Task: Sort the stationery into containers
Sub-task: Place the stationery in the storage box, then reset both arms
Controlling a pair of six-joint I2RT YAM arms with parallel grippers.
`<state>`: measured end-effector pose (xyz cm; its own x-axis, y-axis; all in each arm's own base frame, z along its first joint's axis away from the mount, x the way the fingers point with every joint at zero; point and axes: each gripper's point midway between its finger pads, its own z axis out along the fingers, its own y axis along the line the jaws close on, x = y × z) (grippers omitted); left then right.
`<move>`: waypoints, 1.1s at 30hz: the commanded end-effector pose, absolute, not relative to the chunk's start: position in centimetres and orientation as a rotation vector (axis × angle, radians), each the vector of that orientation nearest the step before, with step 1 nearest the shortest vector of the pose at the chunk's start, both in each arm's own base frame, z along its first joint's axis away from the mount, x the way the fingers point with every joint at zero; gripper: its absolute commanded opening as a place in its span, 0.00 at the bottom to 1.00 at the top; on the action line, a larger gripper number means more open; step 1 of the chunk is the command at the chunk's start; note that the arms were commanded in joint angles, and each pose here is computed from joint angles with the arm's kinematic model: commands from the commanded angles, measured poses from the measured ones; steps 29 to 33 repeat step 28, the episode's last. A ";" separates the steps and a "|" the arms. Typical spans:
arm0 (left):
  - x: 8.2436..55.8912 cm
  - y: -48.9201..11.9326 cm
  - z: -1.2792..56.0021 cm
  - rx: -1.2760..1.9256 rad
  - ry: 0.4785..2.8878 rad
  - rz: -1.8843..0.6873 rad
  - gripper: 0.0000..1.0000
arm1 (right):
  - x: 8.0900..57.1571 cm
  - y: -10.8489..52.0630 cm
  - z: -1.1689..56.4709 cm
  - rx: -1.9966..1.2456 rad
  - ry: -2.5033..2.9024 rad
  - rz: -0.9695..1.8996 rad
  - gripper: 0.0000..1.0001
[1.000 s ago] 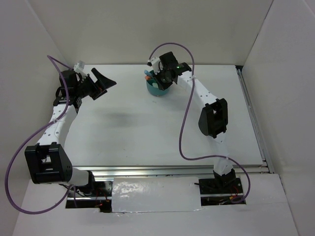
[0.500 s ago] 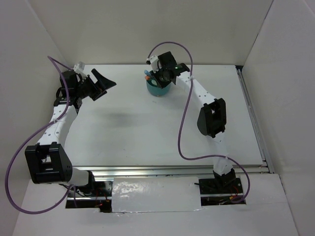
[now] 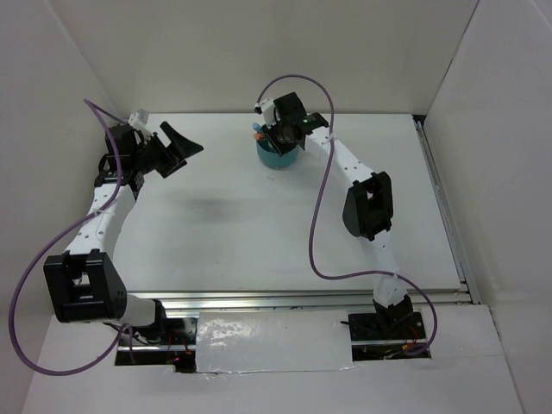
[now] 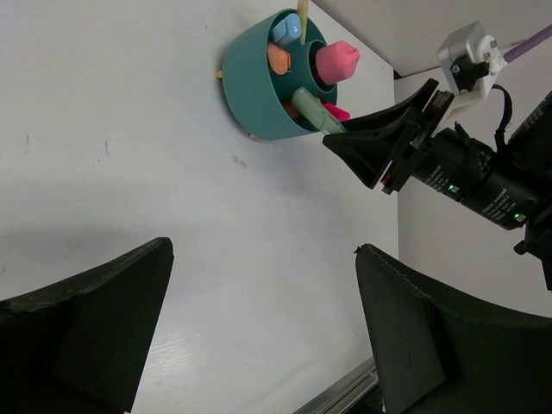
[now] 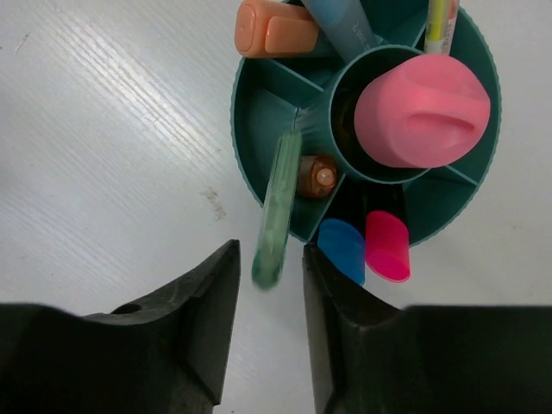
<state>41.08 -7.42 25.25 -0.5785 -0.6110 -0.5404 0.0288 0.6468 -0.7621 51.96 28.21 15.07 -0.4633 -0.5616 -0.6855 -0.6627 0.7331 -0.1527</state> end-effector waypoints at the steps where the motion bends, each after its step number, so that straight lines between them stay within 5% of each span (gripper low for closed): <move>1: 40.9 -7.2 26.3 -0.394 1.985 -0.904 0.99 | 53.4 29.8 18.2 -0.882 2.071 0.176 0.44; 3: 40.9 -6.8 26.5 -0.380 1.993 -0.866 0.99 | 53.3 30.0 19.0 -0.874 2.057 0.185 0.56; 6: 41.0 -6.4 26.4 -0.327 2.012 -0.807 0.99 | 52.7 30.8 20.8 -0.868 2.024 0.213 0.62; 13: 40.9 -4.2 23.9 -0.160 2.167 -0.564 0.99 | 50.1 29.5 29.2 -0.725 1.954 0.348 0.66; 16: 41.2 -2.1 22.5 -0.161 2.222 -0.393 0.99 | 48.5 23.0 31.2 -0.574 2.012 0.406 0.71; 25: 41.5 0.3 18.7 -0.167 2.282 -0.200 0.99 | 44.0 4.8 21.9 -0.201 2.307 0.237 0.87; 33: 41.2 0.0 16.7 -0.201 2.339 -0.197 0.99 | 41.4 2.4 18.8 -0.152 2.357 0.205 0.90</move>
